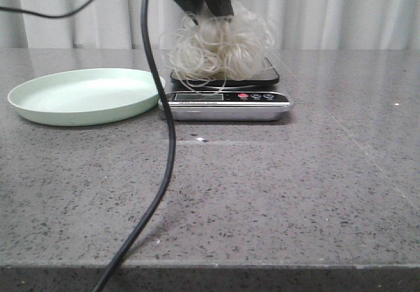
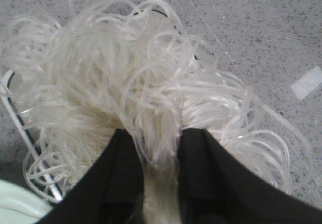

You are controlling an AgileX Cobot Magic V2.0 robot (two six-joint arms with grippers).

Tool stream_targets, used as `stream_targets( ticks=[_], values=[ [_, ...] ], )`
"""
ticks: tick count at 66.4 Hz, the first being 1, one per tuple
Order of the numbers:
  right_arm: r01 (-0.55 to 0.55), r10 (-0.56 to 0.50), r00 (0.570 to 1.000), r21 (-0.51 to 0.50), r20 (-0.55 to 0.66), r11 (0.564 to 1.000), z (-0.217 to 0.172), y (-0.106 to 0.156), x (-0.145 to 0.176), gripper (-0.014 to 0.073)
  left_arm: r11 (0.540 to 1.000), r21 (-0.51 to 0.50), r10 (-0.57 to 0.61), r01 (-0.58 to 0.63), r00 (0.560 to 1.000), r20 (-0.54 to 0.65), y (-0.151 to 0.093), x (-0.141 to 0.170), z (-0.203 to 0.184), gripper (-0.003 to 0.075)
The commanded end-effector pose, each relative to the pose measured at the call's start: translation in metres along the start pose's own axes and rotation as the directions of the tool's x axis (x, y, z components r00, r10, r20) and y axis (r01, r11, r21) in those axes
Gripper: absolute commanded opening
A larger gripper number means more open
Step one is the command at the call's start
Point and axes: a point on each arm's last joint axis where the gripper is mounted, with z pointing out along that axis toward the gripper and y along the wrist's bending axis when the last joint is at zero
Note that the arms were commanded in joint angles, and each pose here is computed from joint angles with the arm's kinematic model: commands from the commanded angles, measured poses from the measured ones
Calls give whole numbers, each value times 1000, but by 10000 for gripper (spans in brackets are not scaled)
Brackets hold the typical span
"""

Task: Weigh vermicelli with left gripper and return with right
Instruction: 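Lift the vermicelli with the left gripper and lower it onto the scale, then open the left gripper and withdraw it from the scale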

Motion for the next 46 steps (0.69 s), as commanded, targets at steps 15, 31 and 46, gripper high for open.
stream_targets(
  ticks=[15,31,46],
  values=[
    [7,-8,994,2,108,1000,-2,0,-11,155,999,33,19,-24,991,134,-15,-22,-44,564],
    [7,-8,994,2,108,1000,-2,0,-11,155,997,-2,71,-72,978,197,-25,-24,-95,542],
    [7,-8,994,2,108,1000,-2,0,-11,155,993,-65,118,-103,945,305,-30,-5,-147,466]
  ],
)
